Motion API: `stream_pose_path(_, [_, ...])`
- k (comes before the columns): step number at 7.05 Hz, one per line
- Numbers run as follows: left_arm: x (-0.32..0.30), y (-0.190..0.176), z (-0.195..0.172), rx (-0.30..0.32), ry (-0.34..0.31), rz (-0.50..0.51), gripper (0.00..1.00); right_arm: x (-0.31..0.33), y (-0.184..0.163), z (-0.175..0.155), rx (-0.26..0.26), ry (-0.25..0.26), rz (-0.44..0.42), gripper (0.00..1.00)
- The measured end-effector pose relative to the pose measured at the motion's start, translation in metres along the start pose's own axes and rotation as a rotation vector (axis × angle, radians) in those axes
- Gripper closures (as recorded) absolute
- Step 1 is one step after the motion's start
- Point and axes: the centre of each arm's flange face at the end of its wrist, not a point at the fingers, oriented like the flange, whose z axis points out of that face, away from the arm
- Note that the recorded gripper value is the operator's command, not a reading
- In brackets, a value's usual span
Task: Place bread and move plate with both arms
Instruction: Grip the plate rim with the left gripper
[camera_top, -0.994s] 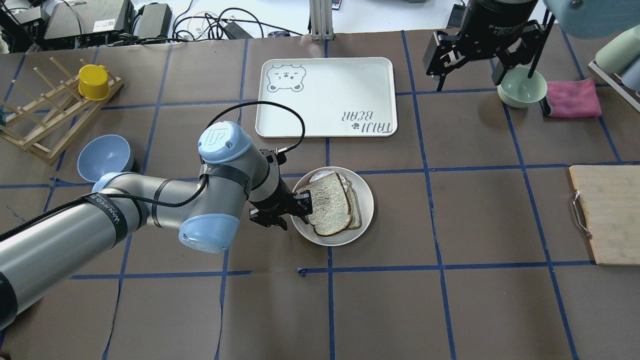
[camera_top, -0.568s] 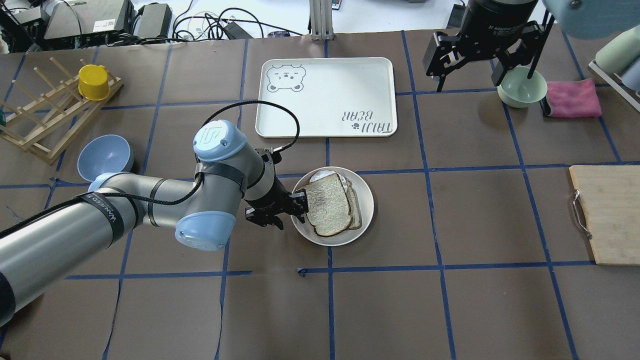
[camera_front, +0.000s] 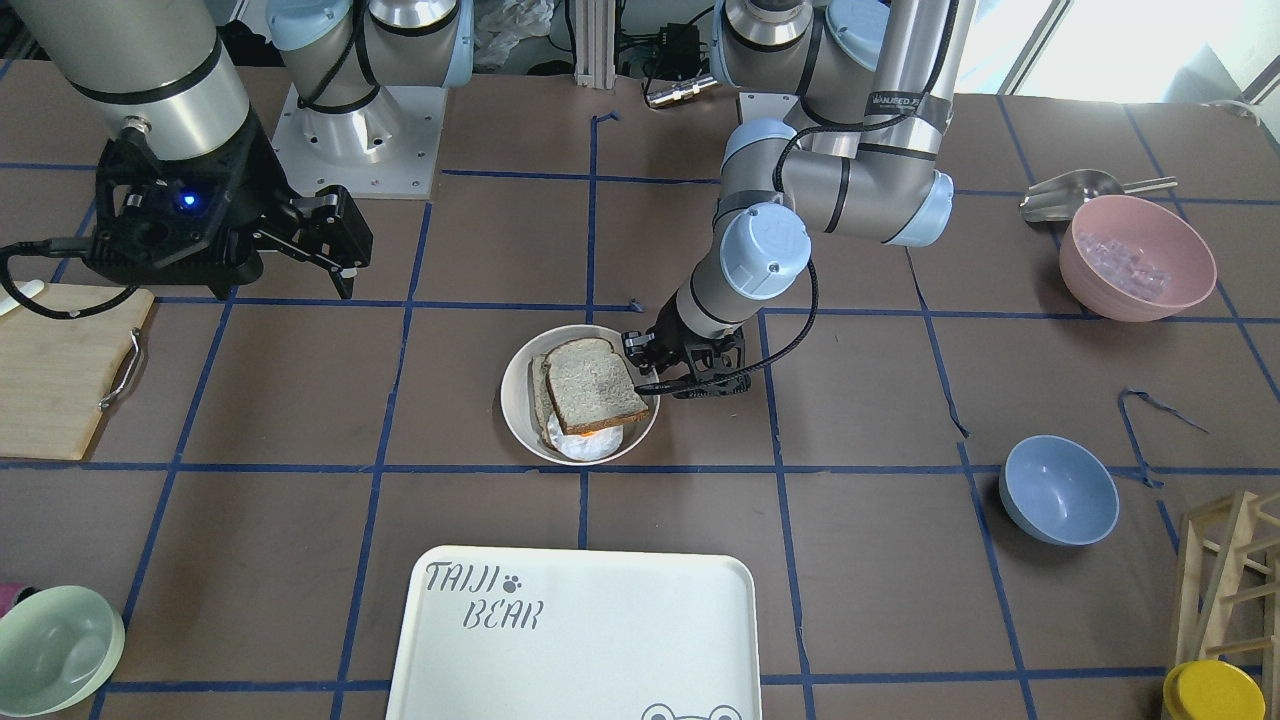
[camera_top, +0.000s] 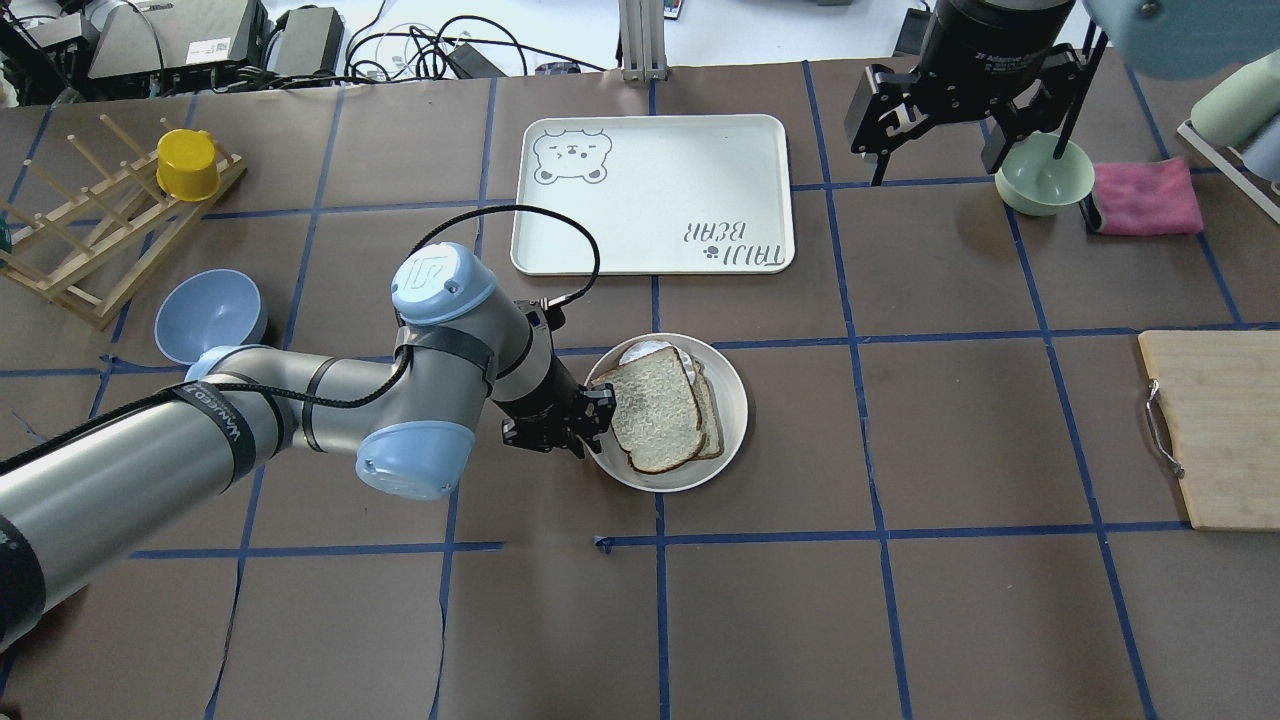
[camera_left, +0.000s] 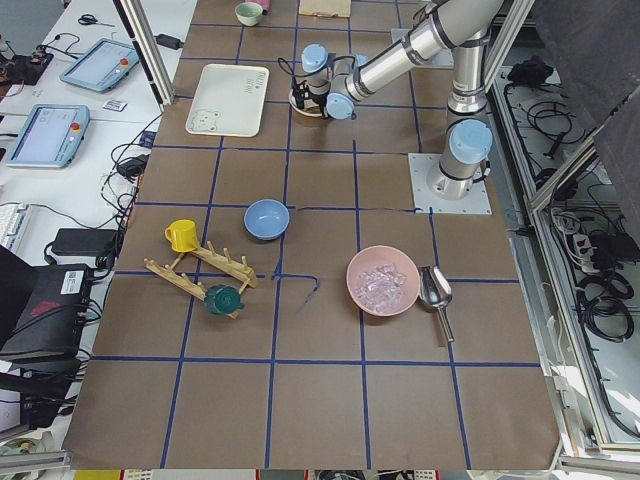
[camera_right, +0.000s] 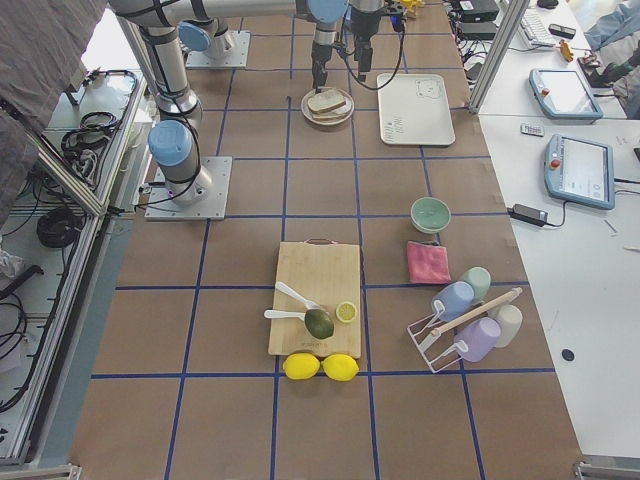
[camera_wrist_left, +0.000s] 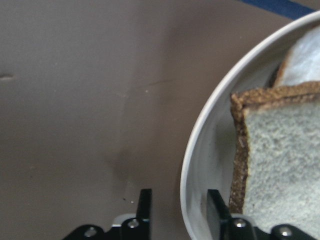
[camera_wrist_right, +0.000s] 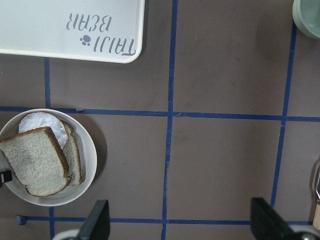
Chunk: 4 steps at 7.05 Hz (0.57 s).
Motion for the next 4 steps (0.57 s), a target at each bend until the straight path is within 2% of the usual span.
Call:
stream_pose_path(2, [0.001, -0.001, -0.002, 0.001, 0.003, -0.009, 1.00, 0.000, 0.000, 0.000, -0.001, -0.002, 0.000, 0.00])
stream_pose_path(4, [0.007, -0.011, -0.019, 0.021, 0.021, -0.025, 1.00, -0.001, 0.000, 0.001, -0.002, -0.004, -0.001, 0.00])
